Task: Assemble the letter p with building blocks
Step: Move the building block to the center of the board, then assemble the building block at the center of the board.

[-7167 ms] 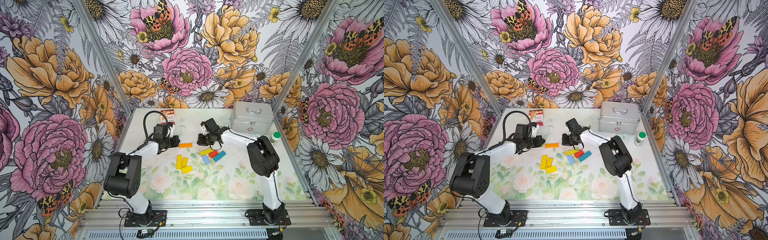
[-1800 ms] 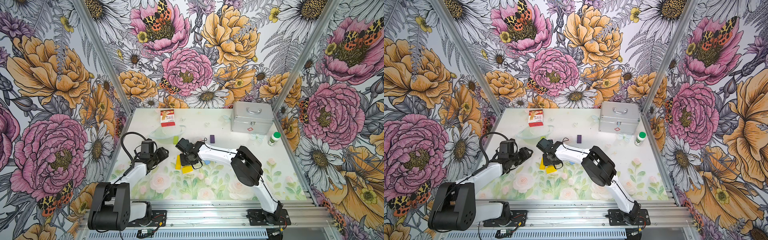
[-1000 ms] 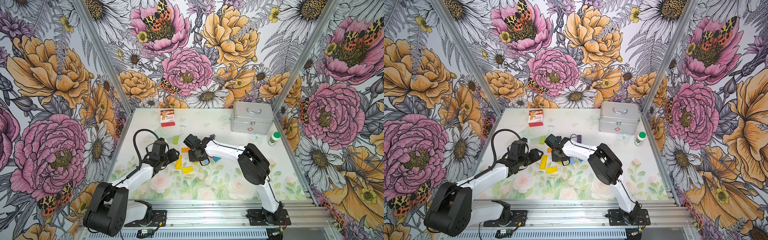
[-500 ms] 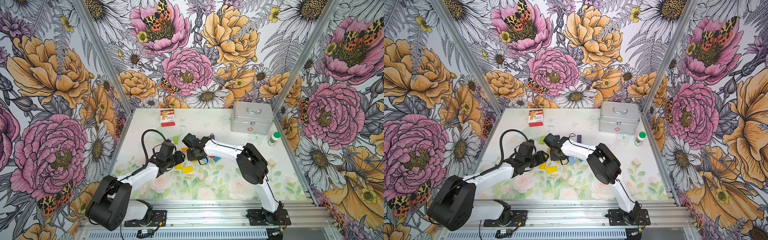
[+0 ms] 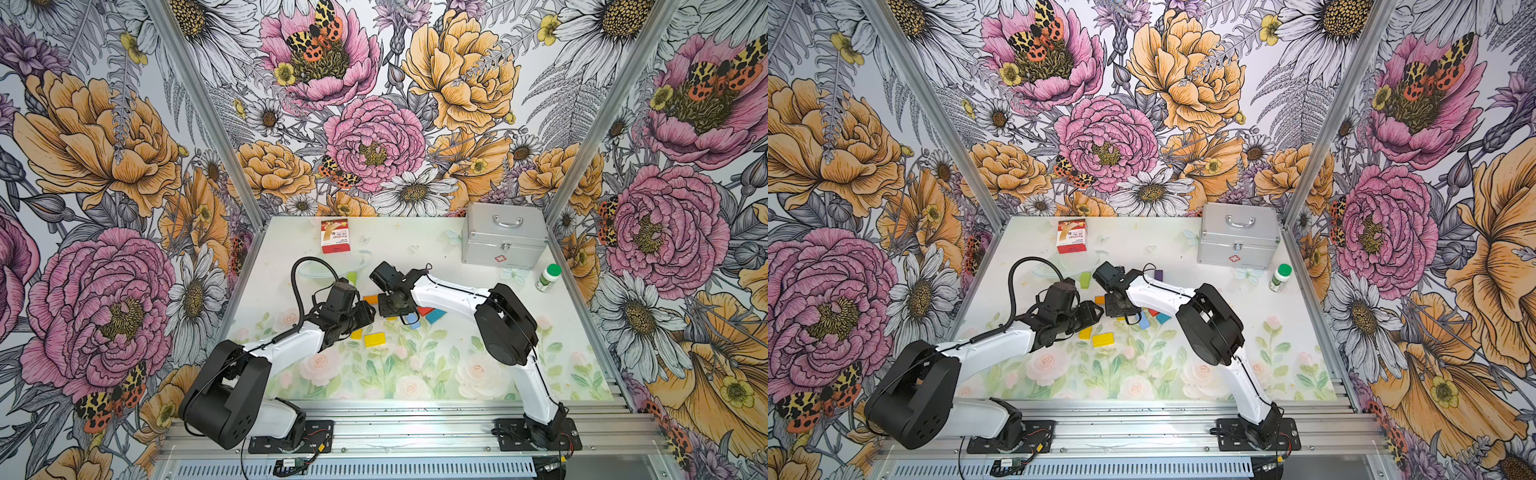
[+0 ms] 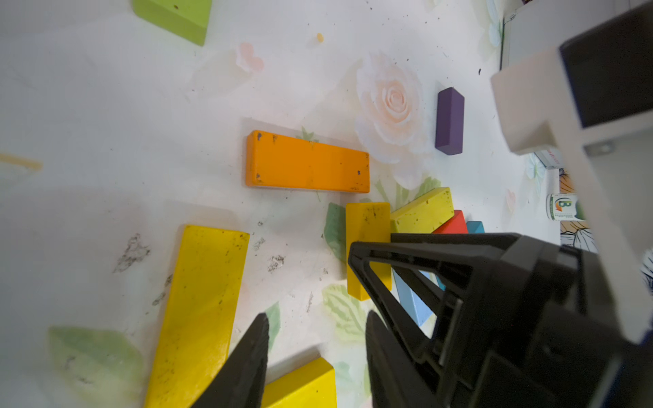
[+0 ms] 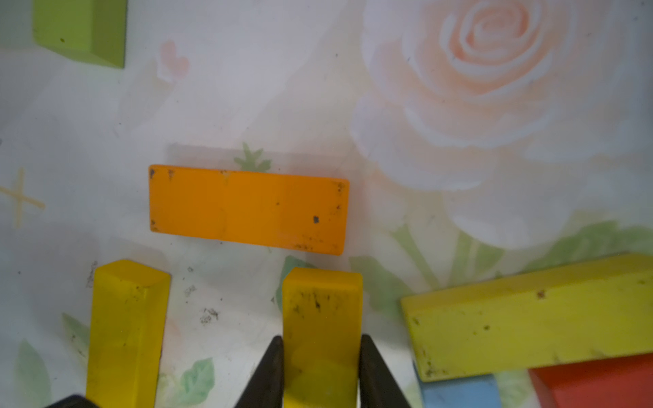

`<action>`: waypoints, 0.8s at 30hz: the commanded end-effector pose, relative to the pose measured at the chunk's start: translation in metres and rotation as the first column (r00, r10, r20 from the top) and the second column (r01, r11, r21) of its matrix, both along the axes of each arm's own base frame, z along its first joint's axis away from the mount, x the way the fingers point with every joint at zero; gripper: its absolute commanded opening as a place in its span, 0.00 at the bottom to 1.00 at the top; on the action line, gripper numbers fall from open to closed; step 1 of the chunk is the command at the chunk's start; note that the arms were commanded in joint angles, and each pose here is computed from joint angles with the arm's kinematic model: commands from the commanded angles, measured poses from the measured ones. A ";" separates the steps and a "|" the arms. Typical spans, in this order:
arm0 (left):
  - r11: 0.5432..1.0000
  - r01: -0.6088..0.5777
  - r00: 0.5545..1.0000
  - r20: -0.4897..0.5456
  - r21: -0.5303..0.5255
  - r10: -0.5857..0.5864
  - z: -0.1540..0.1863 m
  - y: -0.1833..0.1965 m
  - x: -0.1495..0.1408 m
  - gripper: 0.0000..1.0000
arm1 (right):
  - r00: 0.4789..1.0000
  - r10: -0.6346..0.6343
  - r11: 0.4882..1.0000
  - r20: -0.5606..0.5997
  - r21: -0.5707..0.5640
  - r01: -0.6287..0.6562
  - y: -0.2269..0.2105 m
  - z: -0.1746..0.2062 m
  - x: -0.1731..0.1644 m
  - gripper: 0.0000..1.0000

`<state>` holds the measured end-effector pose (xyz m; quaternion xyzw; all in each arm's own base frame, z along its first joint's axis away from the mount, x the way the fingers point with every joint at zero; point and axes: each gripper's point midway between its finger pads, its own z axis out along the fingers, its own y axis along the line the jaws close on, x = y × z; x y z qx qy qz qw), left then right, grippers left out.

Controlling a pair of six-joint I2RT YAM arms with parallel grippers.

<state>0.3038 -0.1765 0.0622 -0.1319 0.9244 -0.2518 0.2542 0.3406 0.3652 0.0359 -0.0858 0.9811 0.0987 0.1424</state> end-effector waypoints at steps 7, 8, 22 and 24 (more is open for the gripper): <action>1.000 -0.029 0.998 0.054 -0.005 0.030 0.014 -0.005 0.013 0.46 | 0.999 0.029 0.998 0.024 0.058 -0.030 0.008 0.019 0.002 0.53; 0.999 -0.033 0.998 0.056 -0.006 0.033 0.015 -0.004 0.013 0.46 | 0.999 0.027 0.998 0.029 0.060 -0.029 0.006 0.022 0.002 0.53; 1.000 -0.025 0.999 0.033 -0.007 0.025 0.001 -0.032 0.008 0.15 | 0.999 0.034 0.992 0.031 0.119 -0.037 -0.030 0.030 0.016 0.01; 1.000 -0.026 0.999 0.021 -0.003 0.026 -0.005 -0.038 0.010 0.09 | 0.998 0.061 0.987 0.024 0.144 -0.063 -0.027 0.028 0.015 0.00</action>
